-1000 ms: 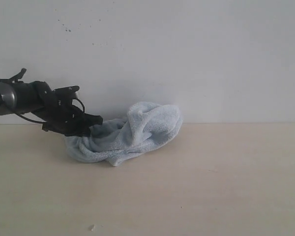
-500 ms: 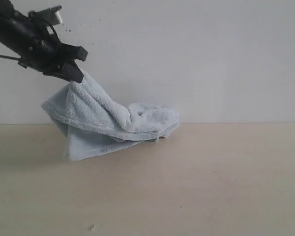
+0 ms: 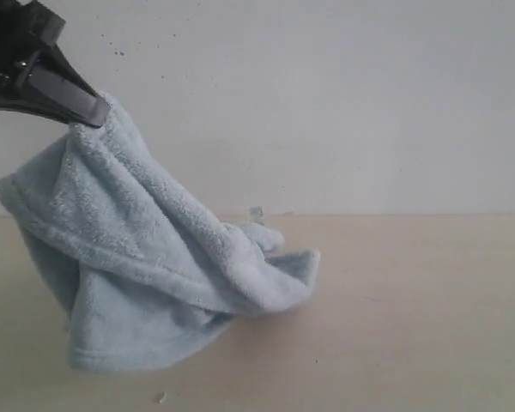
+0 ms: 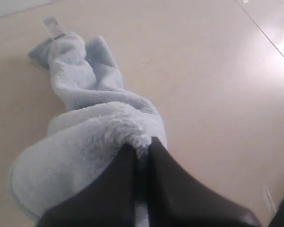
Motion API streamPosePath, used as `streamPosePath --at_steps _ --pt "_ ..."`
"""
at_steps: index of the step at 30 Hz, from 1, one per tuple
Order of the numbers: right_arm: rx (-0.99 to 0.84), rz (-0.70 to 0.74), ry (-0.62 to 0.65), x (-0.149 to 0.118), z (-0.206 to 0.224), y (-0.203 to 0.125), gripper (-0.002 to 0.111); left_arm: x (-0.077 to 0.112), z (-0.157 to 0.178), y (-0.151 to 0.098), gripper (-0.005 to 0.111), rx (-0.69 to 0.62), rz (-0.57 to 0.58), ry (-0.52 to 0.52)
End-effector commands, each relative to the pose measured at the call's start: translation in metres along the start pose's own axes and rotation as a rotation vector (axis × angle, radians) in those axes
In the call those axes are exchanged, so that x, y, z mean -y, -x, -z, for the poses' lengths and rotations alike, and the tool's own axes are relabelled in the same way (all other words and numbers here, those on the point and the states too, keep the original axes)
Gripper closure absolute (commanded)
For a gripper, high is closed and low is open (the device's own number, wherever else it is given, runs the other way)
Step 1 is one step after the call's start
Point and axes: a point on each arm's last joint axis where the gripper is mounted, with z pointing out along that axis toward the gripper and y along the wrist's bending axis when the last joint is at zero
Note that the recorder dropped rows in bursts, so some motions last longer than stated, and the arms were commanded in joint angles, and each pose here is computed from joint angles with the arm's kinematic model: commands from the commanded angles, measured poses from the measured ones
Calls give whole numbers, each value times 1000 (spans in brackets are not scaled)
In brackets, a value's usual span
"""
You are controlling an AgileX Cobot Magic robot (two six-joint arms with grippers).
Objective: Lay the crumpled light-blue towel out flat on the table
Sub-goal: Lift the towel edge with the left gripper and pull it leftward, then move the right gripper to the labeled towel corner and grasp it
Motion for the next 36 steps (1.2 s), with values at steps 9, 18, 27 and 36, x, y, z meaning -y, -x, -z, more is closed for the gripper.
streamPosePath --at_steps 9,18,27,36 --pt "244 280 -210 16 5 24 109 -3 -20 -76 103 -59 118 27" --pt "1278 -171 -390 39 79 98 109 -10 -43 -101 103 -38 175 -17" --pt "1676 92 -640 52 200 187 109 -3 -50 -102 103 57 163 -136" --pt "854 335 -513 102 123 320 109 -3 -51 -101 103 79 95 -147"
